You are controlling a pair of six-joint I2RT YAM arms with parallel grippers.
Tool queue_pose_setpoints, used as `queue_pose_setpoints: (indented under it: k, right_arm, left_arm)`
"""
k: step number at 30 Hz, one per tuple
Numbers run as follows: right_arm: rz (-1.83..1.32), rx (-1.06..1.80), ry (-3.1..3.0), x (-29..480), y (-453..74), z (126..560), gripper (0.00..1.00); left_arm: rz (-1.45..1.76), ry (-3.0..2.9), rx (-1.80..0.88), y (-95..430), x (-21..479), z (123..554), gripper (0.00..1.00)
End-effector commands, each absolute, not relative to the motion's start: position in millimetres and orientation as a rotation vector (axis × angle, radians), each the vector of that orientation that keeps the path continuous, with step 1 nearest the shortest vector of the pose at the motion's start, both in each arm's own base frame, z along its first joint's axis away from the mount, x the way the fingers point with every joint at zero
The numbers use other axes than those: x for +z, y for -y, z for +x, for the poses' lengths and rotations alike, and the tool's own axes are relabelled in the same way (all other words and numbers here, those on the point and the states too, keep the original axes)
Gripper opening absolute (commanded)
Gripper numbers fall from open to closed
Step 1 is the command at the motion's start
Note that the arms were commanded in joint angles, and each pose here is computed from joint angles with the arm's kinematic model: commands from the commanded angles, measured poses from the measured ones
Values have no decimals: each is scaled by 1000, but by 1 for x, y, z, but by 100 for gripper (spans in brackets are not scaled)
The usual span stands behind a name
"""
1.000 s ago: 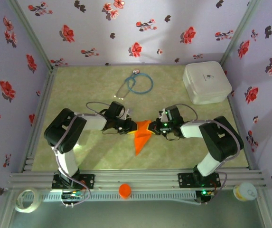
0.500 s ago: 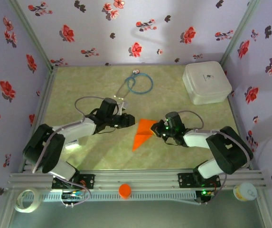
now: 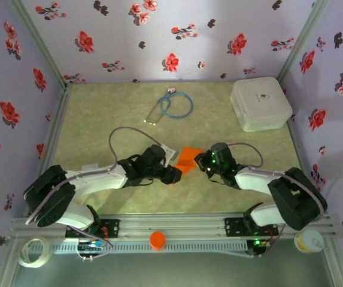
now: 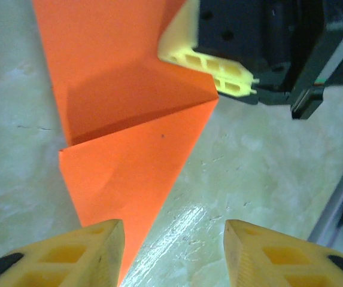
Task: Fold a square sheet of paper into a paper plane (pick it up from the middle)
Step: Fold the wing for the fifth time at the center of the table.
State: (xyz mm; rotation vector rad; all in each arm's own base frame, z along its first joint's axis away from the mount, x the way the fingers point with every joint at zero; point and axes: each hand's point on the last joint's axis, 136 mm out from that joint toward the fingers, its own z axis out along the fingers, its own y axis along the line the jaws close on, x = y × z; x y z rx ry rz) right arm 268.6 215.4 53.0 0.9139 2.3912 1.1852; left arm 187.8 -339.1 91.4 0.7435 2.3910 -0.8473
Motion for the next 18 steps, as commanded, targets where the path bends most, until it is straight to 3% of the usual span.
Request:
queue_pose_setpoints:
  k: [1, 18]
  right_arm:
    - [951, 1169, -2389, 53, -214, 268, 0]
    - [955, 1181, -2380, 58, -217, 271, 0]
  left_arm:
    - [822, -2358, -614, 339, 84, 200, 49]
    - [926, -2412, -360, 362, 47, 200, 52]
